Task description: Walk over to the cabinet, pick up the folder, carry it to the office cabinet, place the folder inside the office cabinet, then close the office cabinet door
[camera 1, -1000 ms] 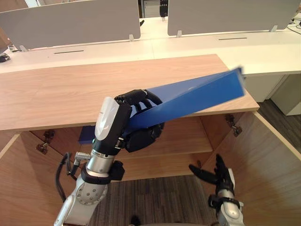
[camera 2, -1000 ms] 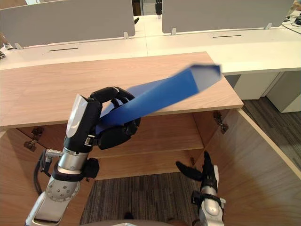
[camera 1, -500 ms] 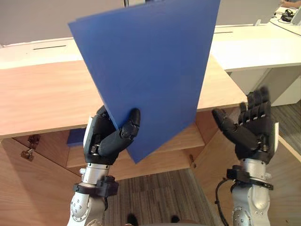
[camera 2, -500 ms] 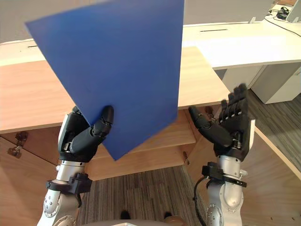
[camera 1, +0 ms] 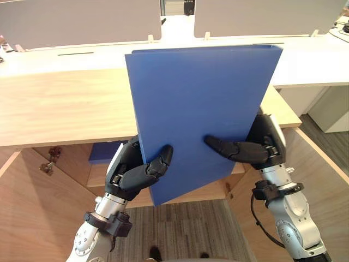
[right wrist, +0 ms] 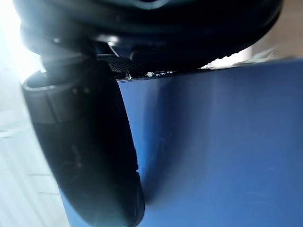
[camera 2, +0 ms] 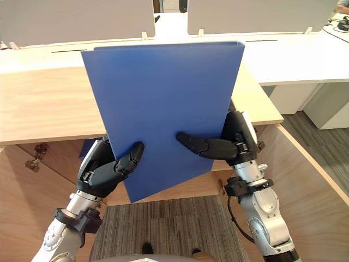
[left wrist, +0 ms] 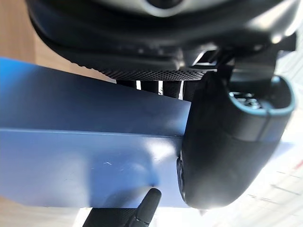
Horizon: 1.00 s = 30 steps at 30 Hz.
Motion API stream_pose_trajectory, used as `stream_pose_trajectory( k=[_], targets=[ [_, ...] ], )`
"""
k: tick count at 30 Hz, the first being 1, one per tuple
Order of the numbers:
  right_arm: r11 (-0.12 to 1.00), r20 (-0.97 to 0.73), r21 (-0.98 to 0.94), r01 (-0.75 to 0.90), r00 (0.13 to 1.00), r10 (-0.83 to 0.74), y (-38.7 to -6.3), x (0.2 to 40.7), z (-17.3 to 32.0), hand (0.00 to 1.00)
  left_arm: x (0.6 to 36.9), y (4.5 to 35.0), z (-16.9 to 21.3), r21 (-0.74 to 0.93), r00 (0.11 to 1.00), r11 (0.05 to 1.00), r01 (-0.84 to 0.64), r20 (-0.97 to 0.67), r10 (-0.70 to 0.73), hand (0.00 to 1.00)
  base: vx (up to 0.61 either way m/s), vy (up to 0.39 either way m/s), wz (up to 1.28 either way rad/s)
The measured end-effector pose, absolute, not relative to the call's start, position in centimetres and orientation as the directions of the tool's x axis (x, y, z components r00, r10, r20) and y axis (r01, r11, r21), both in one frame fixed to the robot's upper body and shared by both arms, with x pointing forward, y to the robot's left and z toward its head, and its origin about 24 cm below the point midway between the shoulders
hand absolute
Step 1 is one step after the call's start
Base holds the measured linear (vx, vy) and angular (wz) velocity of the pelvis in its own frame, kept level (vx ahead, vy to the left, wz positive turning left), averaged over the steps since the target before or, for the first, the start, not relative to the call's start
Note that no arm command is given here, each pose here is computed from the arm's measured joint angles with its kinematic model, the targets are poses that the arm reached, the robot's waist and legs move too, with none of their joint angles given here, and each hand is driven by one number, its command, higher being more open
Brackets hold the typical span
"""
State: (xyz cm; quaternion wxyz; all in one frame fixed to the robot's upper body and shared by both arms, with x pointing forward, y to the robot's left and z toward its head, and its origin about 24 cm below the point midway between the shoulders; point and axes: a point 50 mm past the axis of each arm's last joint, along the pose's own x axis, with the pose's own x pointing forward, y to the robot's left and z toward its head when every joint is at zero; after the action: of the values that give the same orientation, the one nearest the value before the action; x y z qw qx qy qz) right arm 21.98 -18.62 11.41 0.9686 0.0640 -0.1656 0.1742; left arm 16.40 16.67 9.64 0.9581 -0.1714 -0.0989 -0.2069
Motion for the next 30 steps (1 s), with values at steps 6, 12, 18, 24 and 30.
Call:
stream_pose_trajectory(
  k=[6,12,18,24,30],
  targets=[
    [0.900,0.272,0.100,-0.424,0.882,0.385,-18.4,22.0,10.4,0.00,16.7,18.2,10.0,-0.210,0.912,0.902,0.378,0.250,-0.324,1.00,-0.04,-0.006,0.11],
    [0.882,0.353,0.188,-0.431,0.868,0.349,-16.0,21.9,10.3,0.00,16.8,18.8,10.3,-0.211,0.932,0.951,0.227,0.329,-0.150,1.00,0.00,-0.002,0.11],
    [0.906,0.399,0.227,-0.357,0.883,0.248,-15.4,22.1,10.5,0.00,16.3,21.8,8.9,-0.300,0.929,0.952,-0.059,0.332,0.162,1.00,-0.01,-0.001,0.09],
    [0.923,0.482,0.232,-0.308,0.861,0.166,-16.5,21.9,12.3,0.00,12.9,27.7,2.5,-0.295,0.832,0.797,-0.527,0.012,0.554,1.00,-0.02,0.004,0.06],
    [0.905,0.480,0.222,-0.363,0.849,0.222,-15.1,22.1,12.2,0.00,10.1,28.3,-2.9,-0.192,0.764,0.742,-0.642,-0.244,0.598,1.00,0.01,0.001,0.11]
  ],
)
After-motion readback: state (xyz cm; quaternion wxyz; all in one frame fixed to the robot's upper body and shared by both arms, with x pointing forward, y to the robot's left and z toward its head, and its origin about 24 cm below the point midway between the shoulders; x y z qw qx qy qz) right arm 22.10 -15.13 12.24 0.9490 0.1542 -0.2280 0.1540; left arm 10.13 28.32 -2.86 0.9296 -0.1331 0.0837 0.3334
